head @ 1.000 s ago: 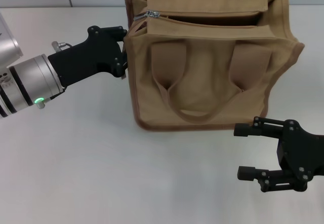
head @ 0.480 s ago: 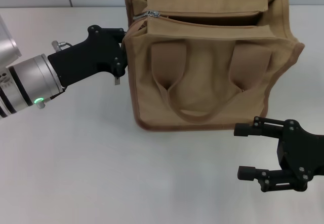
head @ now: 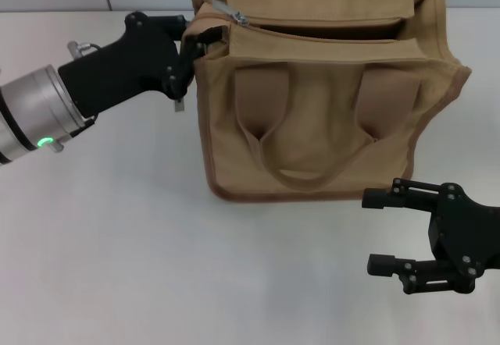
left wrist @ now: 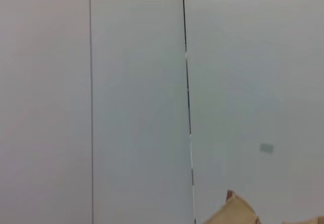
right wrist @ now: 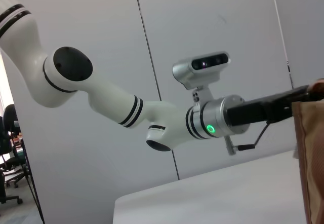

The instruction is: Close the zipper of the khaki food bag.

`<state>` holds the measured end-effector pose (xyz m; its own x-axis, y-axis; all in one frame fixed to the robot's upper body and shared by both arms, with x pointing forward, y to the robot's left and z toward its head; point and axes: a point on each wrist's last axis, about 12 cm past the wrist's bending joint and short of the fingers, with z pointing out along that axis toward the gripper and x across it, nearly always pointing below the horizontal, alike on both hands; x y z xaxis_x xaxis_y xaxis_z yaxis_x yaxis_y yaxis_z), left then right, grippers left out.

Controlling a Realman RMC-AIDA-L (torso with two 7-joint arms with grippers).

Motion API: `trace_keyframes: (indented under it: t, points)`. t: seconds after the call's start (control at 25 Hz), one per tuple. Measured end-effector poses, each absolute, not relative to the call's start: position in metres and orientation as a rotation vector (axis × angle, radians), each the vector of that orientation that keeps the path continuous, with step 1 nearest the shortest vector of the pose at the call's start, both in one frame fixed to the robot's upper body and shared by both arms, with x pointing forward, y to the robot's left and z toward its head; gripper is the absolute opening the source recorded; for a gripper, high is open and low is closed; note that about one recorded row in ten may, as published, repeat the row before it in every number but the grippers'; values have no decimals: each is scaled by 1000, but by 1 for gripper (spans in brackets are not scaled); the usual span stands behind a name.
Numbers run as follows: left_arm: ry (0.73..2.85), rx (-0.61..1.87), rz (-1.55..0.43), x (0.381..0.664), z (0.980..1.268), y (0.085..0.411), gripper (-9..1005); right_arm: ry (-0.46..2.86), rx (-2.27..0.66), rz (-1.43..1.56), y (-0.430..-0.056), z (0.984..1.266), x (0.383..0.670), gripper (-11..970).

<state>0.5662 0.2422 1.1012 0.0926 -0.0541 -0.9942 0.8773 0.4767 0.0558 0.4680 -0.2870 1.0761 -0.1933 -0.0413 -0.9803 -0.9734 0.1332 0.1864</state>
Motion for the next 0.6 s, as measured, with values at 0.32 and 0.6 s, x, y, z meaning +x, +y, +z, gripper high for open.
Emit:
trace_keyframes:
  t: [0.32, 0.6]
  points:
    - [1259, 838, -845, 566, 1107, 240, 10, 1426, -1055, 1244, -287, 1078, 466, 823]
    - [1238, 852, -851, 570, 1112, 234, 9, 1424, -1050, 1243, -288, 1078, 465, 823]
